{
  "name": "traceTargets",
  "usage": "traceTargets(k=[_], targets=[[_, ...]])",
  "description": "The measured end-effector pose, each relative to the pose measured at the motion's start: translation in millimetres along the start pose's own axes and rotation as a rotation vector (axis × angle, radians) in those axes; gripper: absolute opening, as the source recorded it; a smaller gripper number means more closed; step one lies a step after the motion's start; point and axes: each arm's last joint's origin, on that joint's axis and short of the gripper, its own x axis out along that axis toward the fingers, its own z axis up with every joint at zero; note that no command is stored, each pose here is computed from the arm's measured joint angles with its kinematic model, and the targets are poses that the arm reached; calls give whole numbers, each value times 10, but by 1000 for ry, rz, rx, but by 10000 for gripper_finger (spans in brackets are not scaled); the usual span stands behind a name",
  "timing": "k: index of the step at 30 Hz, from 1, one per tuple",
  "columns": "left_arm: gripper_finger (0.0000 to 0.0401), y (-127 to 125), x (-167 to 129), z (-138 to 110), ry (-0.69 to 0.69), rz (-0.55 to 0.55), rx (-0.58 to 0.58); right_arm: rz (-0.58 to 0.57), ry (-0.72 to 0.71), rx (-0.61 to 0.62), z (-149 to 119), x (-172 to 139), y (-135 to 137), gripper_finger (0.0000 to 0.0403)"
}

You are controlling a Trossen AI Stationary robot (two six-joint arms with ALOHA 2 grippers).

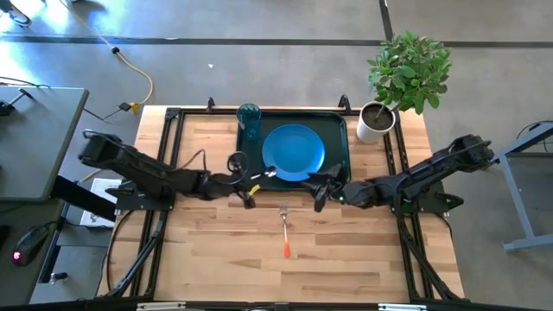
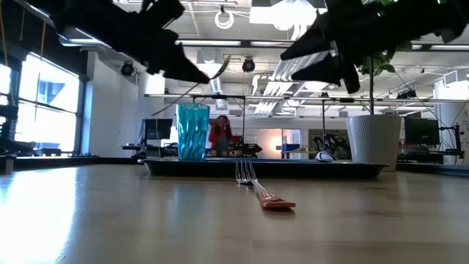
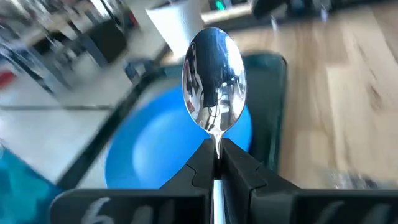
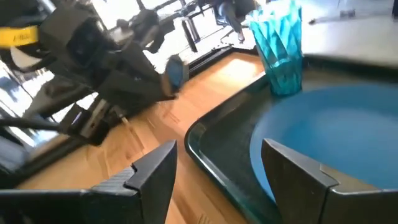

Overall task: Pick and place plate/cup/fork/spoon on tray
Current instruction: Put the orange spoon to the top right of the blue plate on the green tray

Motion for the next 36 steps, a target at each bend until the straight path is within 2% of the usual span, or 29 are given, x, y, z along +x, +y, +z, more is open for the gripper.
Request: traceTargets(k=[5, 12, 18, 20, 23, 26, 31, 36], targets=[[8, -166, 267, 51, -53, 106, 29, -32, 45, -118, 208, 58, 196, 226], [8, -316, 596, 229, -21, 256, 128, -206, 47, -217, 425, 64, 297, 226], [8, -352, 804, 365, -32, 279, 104, -200, 56, -255, 495, 81, 324, 226], [8, -366, 845, 418, -45, 284, 91, -239, 40, -281, 512, 96, 293, 226], [8, -383, 876, 470, -53, 284, 97, -301, 7, -291, 545, 122, 246, 226], [8, -395, 903, 525, -61, 285, 108, -289, 21, -290, 581, 172, 199, 226], [8, -420, 922, 587, -99, 208, 101, -289, 35, -282, 623, 234, 125, 226], [8, -416, 920, 592, -98, 222, 100, -296, 34, -277, 625, 239, 113, 222]])
